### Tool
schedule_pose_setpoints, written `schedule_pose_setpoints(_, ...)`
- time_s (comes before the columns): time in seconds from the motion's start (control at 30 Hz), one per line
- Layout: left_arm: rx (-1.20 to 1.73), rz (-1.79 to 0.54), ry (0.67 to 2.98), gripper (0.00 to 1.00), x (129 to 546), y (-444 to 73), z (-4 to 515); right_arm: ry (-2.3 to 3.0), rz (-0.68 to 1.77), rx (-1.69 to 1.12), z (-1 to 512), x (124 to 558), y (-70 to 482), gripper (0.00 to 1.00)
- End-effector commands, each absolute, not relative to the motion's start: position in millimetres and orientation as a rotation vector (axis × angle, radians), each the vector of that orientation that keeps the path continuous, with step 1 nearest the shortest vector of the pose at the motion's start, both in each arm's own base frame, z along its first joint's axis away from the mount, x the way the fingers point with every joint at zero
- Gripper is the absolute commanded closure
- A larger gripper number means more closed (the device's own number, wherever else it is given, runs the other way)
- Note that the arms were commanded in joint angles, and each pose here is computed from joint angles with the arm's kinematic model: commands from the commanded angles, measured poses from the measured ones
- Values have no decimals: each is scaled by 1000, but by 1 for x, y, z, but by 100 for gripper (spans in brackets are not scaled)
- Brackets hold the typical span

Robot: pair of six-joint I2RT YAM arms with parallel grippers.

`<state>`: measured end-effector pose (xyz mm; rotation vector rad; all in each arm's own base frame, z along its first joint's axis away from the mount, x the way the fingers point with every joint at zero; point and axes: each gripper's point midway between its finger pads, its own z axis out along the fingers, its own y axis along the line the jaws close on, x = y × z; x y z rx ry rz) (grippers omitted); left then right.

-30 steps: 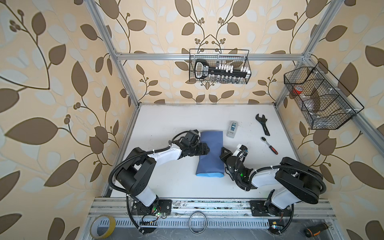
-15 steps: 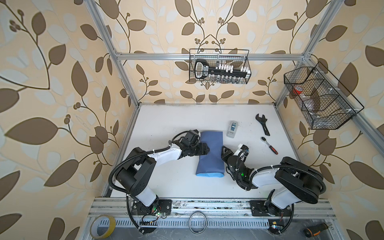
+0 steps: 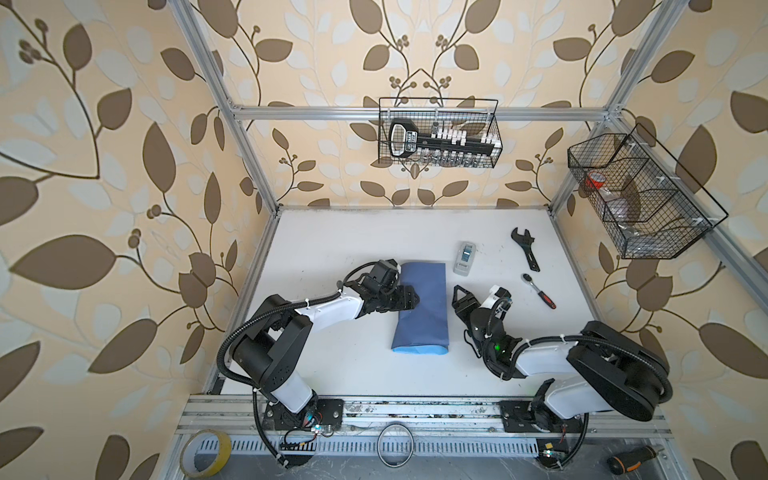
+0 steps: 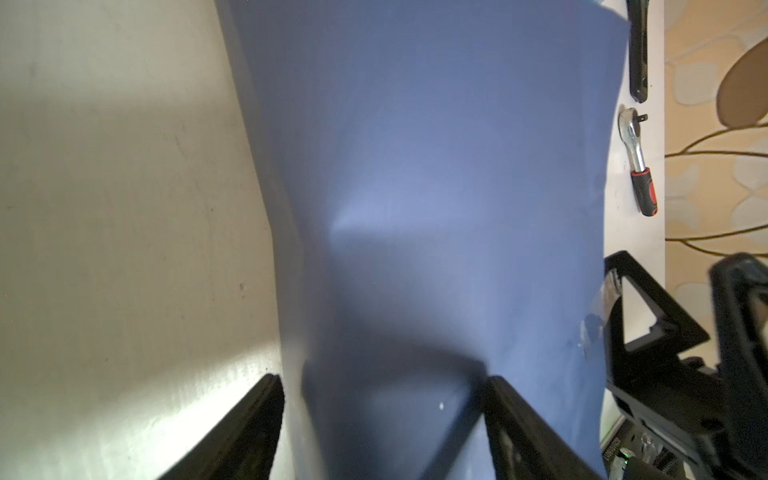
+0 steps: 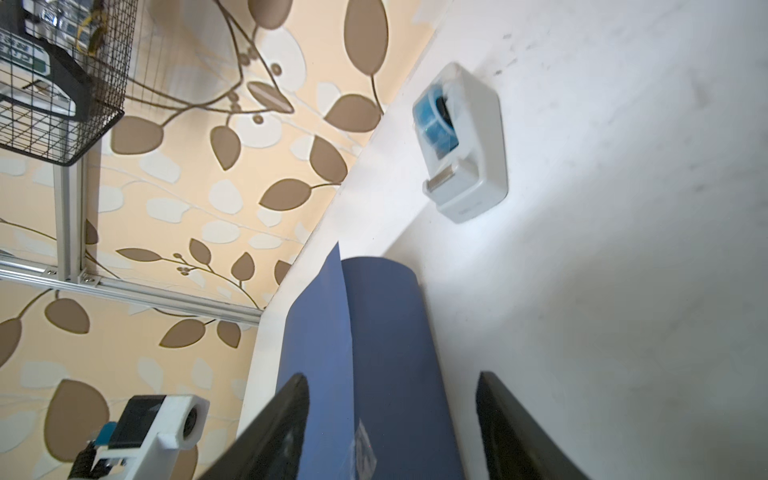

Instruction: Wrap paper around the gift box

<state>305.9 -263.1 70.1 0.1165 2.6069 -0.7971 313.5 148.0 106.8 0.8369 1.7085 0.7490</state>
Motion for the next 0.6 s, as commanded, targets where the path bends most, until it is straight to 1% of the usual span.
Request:
schedule_pose_setpoints(0.0,117,-488,2875,23,264,-217,4,1797,649,733,109,309,137,32)
schedule_pose_setpoints(0.13,119,-487,2873,23,264,-217,5,1936,490,542,121,301,134,33)
schedule_pose_setpoints(0.27,117,-486,2871,23,265,-217,5,2064,361,353,137,295,139,36)
schedule_pose_setpoints(0.37,115,-483,2875,23,264,-217,4,2164,285,189,147,293,154,40)
schedule_pose_setpoints(0.47,114,-486,2872,23,265,-217,5,2267,238,48,150,295,174,47)
schedule_pose_setpoints(0.57,113,-485,2875,23,265,-218,4,2328,190,-58,151,299,193,49)
